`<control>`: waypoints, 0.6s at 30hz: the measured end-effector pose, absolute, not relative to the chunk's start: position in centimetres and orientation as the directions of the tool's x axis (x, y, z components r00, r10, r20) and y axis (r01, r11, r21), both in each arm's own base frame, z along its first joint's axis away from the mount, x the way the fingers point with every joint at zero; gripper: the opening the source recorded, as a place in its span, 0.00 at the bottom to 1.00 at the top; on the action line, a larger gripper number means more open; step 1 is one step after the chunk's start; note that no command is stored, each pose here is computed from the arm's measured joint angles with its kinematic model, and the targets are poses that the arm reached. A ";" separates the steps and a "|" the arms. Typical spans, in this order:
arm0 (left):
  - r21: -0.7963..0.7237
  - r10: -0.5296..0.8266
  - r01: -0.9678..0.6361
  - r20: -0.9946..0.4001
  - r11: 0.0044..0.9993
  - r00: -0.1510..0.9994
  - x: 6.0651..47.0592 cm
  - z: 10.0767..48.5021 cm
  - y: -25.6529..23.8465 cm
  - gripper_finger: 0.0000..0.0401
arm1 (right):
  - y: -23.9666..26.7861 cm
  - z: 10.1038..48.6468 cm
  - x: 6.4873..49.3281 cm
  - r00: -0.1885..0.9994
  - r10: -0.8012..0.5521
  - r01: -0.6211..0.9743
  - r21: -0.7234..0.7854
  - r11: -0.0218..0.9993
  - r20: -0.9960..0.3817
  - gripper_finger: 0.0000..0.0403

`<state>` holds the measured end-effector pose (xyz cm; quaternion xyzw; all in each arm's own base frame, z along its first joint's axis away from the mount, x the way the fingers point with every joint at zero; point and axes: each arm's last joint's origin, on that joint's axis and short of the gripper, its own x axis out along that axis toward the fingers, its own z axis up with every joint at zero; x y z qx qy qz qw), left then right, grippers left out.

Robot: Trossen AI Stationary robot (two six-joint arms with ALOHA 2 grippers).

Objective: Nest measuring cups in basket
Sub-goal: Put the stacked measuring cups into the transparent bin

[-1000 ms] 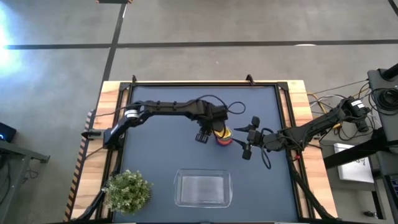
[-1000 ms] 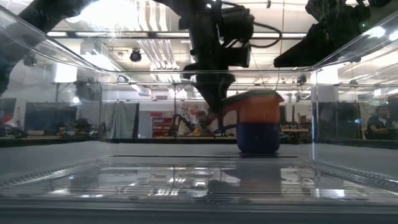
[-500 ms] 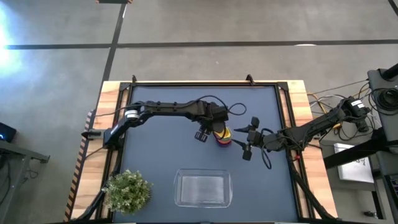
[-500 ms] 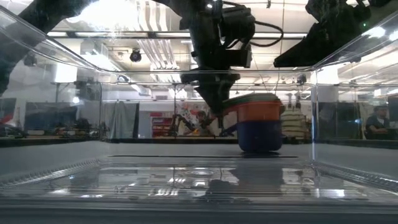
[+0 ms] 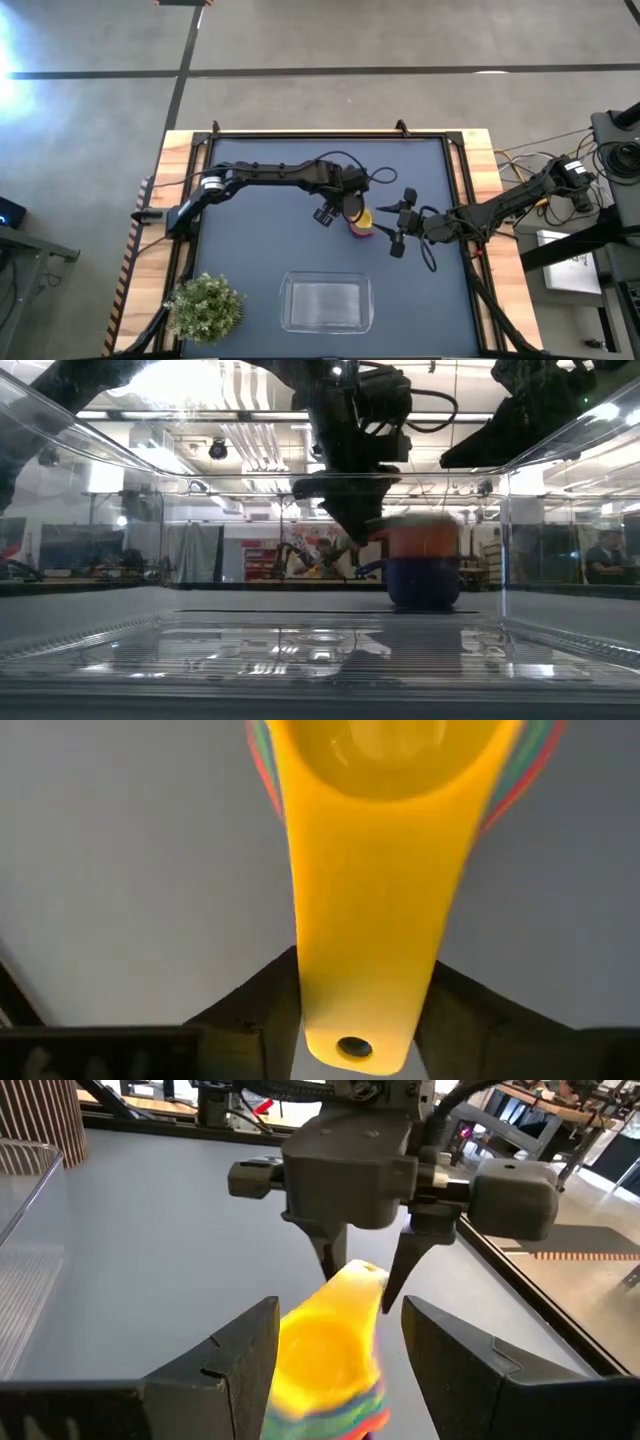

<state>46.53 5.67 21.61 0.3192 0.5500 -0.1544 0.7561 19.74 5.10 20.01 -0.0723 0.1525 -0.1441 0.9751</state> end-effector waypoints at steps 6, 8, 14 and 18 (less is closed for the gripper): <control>0.305 0.079 0.610 -0.926 0.731 0.369 46.7 21.7 5.6 0.53 | 5.1 20.0 19.8 0.912 -0.303 0.258 -0.186 0.948 -0.276 0.50; 0.313 0.079 0.613 -0.923 0.725 0.377 46.8 21.7 5.6 0.57 | 5.1 20.0 19.8 0.912 -0.303 0.259 -0.186 0.948 -0.276 0.50; 0.297 0.008 0.696 -0.922 0.653 0.386 46.9 21.4 5.5 0.63 | 5.1 20.0 19.7 0.912 -0.303 0.259 -0.185 0.948 -0.276 0.50; 0.295 -0.020 0.729 -0.921 0.618 0.389 47.0 21.1 5.4 0.63 | 5.1 20.0 19.7 0.912 -0.302 0.258 -0.186 0.948 -0.277 0.50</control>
